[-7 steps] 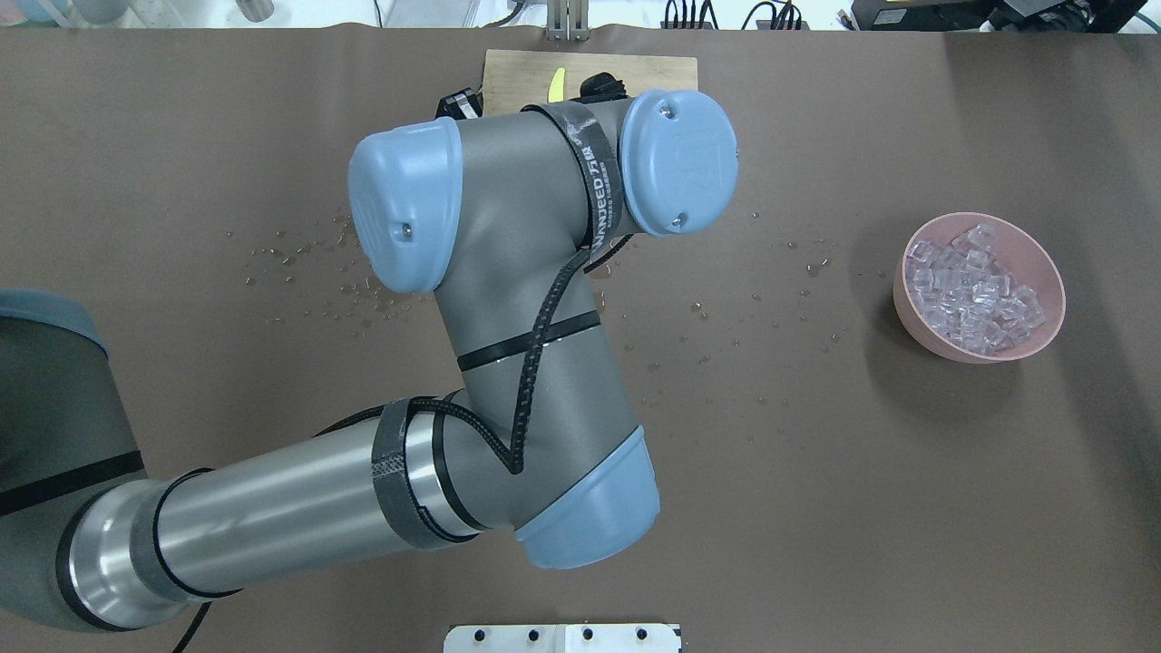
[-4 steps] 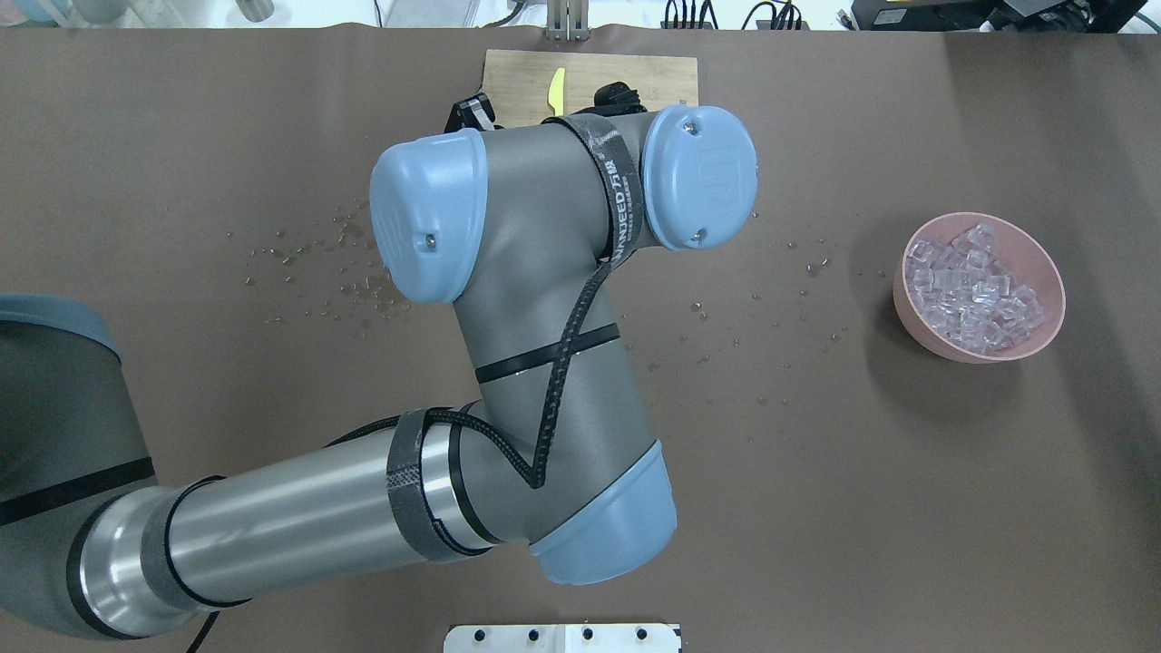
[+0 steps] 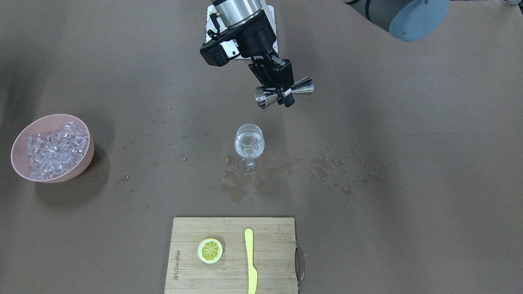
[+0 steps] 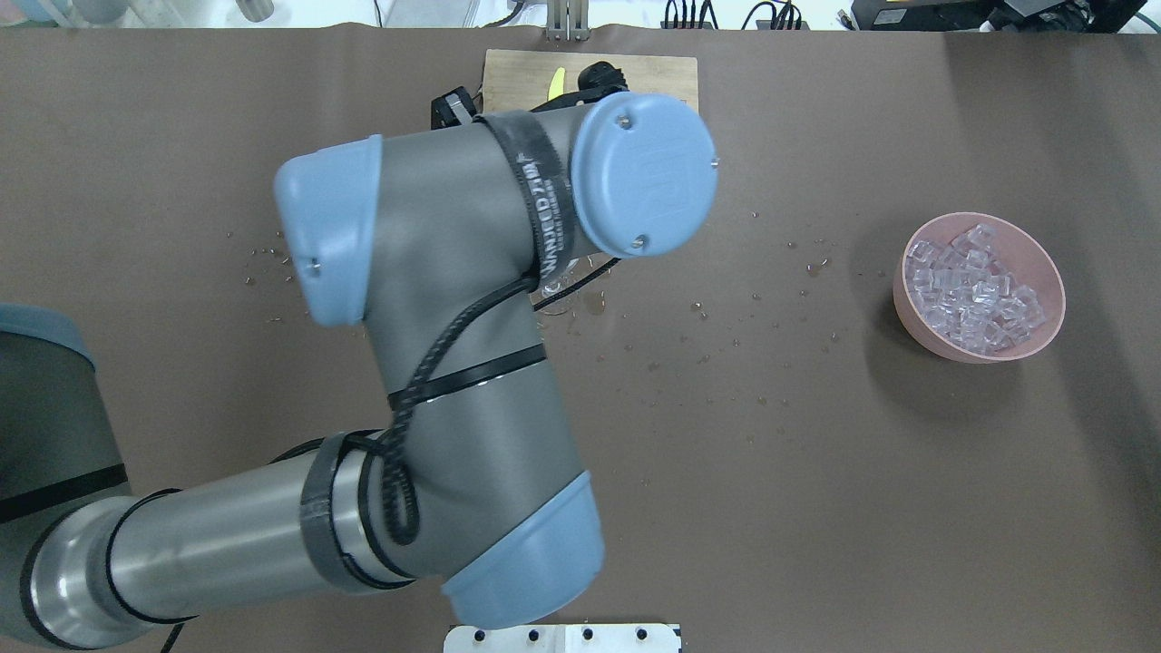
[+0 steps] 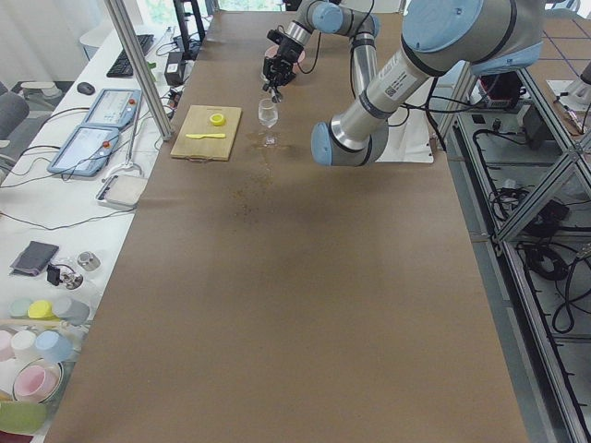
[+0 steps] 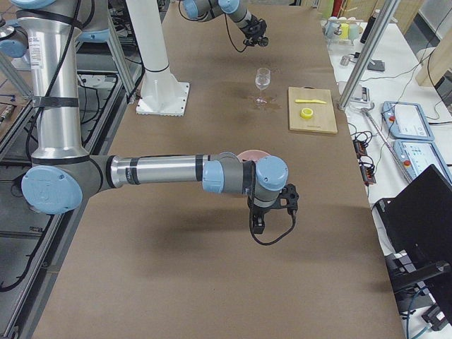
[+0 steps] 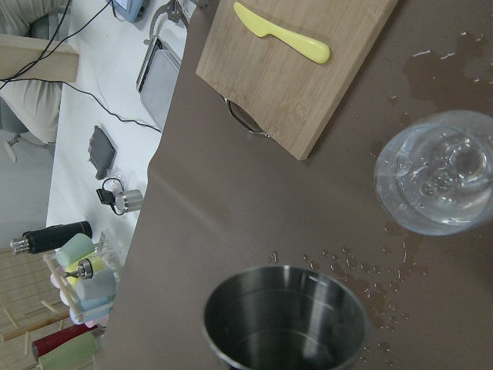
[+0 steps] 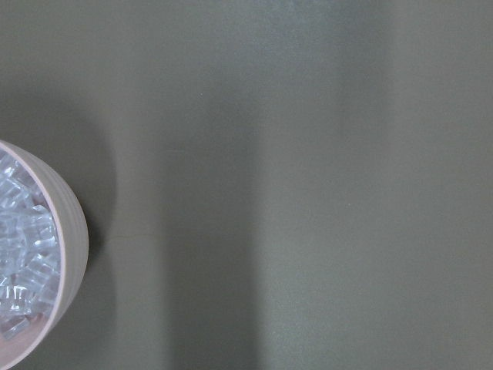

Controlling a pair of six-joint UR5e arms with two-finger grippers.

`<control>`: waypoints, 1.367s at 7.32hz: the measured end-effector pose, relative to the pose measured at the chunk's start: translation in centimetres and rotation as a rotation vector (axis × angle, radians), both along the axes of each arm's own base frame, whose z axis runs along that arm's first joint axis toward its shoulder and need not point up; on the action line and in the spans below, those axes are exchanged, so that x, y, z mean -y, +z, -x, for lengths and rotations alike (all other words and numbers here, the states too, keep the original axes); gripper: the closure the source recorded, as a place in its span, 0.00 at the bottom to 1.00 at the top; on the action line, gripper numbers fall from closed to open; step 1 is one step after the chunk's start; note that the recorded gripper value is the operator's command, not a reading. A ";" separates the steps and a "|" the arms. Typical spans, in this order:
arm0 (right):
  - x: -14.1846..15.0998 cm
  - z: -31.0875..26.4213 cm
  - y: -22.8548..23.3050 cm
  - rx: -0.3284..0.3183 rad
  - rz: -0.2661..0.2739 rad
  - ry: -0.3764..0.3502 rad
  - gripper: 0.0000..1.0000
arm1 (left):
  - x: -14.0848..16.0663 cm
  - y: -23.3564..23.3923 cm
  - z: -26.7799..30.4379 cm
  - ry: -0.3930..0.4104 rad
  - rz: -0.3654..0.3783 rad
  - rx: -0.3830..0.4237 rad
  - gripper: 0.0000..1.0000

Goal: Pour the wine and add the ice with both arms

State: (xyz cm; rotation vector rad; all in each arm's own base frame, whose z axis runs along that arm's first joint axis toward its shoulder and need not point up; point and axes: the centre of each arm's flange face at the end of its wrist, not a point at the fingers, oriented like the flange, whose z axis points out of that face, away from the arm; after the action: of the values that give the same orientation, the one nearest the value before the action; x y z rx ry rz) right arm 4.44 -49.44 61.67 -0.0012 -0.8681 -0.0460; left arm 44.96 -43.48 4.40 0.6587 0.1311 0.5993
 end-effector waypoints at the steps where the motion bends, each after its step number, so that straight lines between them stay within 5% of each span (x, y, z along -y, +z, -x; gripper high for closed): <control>1: 0.0 0.1 -0.1 0.003 -0.002 -0.001 0.00 | 0.3 2.0 0.6 -0.049 -0.002 -0.078 1.00; 8: 0.5 0.4 -0.9 0.028 -0.013 -0.003 0.00 | 1.7 18.4 5.4 -0.303 -0.052 -0.531 1.00; 10: 0.6 0.4 -1.1 0.028 -0.007 0.005 0.00 | 1.0 23.1 6.6 -0.419 0.005 -0.690 1.00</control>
State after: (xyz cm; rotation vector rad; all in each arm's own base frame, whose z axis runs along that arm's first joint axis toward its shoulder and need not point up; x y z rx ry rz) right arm 4.03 -50.01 60.56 0.0080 -0.8958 -0.0440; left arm 38.38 -44.50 27.51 0.8395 0.6207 -0.0507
